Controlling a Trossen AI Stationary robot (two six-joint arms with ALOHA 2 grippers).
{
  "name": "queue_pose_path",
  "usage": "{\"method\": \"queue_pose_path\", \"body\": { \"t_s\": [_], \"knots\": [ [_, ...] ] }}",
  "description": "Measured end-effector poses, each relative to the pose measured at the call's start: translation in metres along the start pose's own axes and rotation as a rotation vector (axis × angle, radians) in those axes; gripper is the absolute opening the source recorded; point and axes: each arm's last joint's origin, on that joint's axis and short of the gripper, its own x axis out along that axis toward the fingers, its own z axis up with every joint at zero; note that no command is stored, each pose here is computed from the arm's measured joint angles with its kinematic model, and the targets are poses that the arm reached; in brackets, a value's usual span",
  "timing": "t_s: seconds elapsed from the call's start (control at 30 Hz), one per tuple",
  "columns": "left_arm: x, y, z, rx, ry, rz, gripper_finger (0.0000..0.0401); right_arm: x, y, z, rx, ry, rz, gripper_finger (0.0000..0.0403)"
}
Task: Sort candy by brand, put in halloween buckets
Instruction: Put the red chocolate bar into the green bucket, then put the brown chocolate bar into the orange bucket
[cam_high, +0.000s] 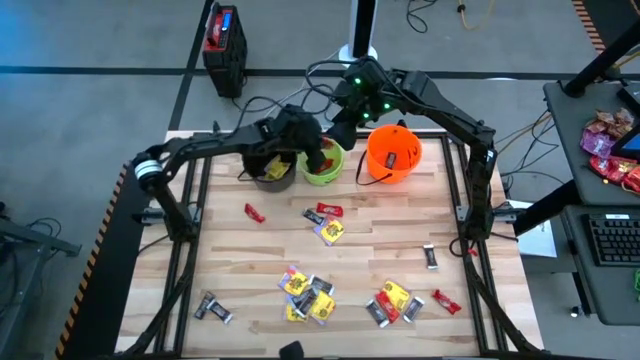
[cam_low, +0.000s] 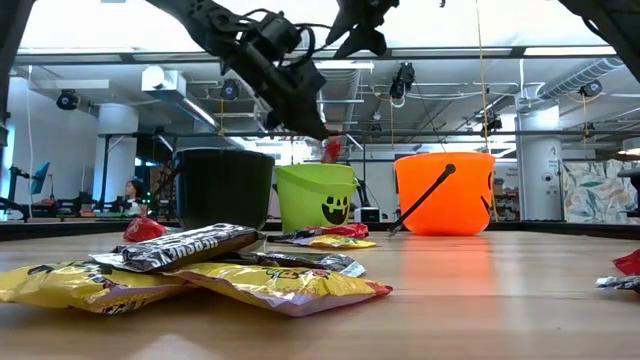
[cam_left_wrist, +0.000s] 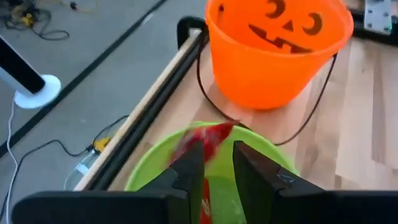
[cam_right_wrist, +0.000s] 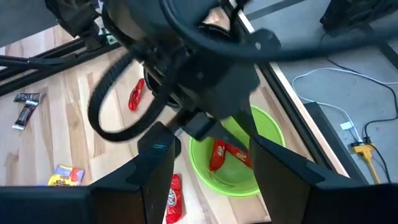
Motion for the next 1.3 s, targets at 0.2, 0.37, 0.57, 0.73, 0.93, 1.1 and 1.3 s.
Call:
{"method": "queue_pose_path", "body": {
  "t_s": [0.2, 0.37, 0.57, 0.73, 0.93, 1.1, 1.3],
  "knots": [
    [0.005, 0.000, -0.006, 0.001, 0.058, -0.004, 0.0077, 0.000, 0.000, -0.002, -0.004, 0.015, 0.000, 0.0201],
    [-0.011, -0.001, -0.010, -0.004, 0.129, -0.006, 0.0078, -0.001, 0.000, -0.011, 0.013, 0.113, -0.001, 0.0201],
    [-0.061, -0.010, -0.013, 0.061, 0.194, -0.102, 0.0078, -0.003, 0.008, -0.037, 0.048, 0.377, 0.008, 0.0201],
    [-0.104, -0.019, -0.033, 0.109, 0.192, -0.216, 0.0078, 0.002, 0.025, -0.044, -0.024, 0.378, 0.043, 0.0201],
    [-0.145, -0.025, -0.064, 0.007, 0.111, -0.207, 0.0078, 0.022, 0.040, -0.068, -0.038, 0.333, 0.070, 0.0201],
    [-0.163, -0.029, -0.080, -0.084, -0.030, -0.210, 0.0078, 0.061, 0.069, -0.101, -0.077, 0.188, 0.138, 0.0201],
    [-0.180, -0.031, -0.087, -0.128, -0.173, -0.240, 0.0078, 0.124, 0.104, -0.152, -0.126, 0.047, 0.069, 0.0201]
  ]
}}
